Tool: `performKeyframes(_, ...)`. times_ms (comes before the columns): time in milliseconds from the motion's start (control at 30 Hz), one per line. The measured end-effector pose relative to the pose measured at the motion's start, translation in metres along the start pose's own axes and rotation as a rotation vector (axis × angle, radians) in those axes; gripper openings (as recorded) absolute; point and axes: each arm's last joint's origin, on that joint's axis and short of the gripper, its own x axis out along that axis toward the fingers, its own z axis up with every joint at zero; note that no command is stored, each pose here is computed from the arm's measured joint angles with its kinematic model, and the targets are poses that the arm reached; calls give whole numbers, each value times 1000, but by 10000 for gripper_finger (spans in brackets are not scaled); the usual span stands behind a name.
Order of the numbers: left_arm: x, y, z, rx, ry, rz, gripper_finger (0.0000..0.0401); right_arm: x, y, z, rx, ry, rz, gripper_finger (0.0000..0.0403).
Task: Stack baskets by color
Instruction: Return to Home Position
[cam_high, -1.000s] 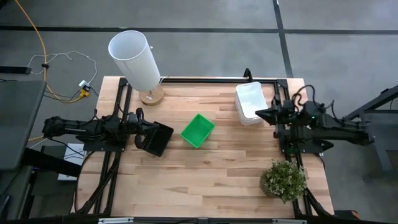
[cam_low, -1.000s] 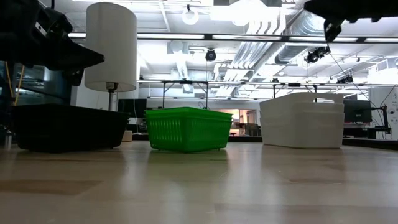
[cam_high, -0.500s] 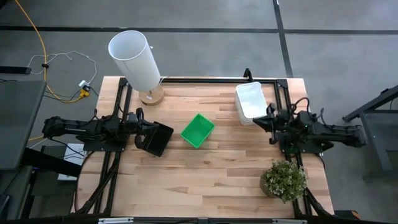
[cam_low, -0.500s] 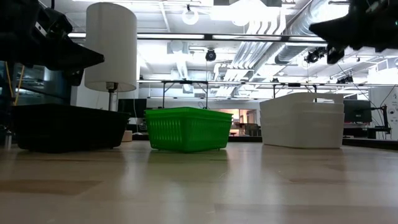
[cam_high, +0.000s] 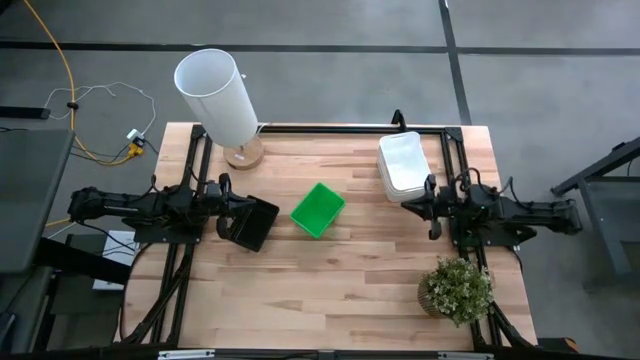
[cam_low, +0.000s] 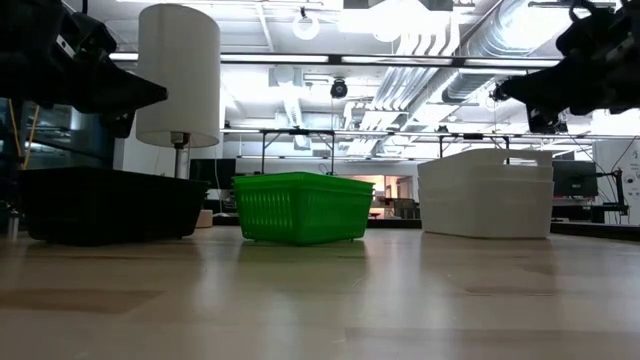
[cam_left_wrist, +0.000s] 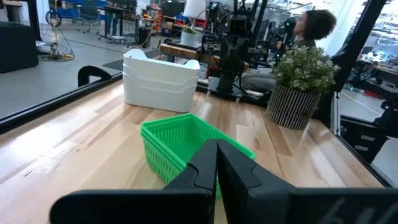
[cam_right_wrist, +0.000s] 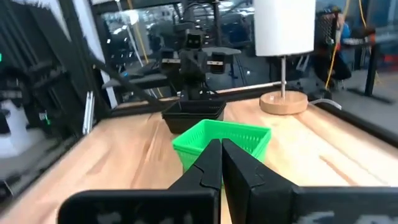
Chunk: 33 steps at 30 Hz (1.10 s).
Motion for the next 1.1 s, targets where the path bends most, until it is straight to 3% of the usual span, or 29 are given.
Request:
performKeyframes(200,0,0,0,0,0,0,1,0,3,-2,-98,16,31,0)
performKeyframes(600,0,0,0,0,0,1,1,1,3,-3,109,34,32,0)
performKeyframes(1100,0,0,0,0,0,2,1,1,3,-3,112,36,32,0)
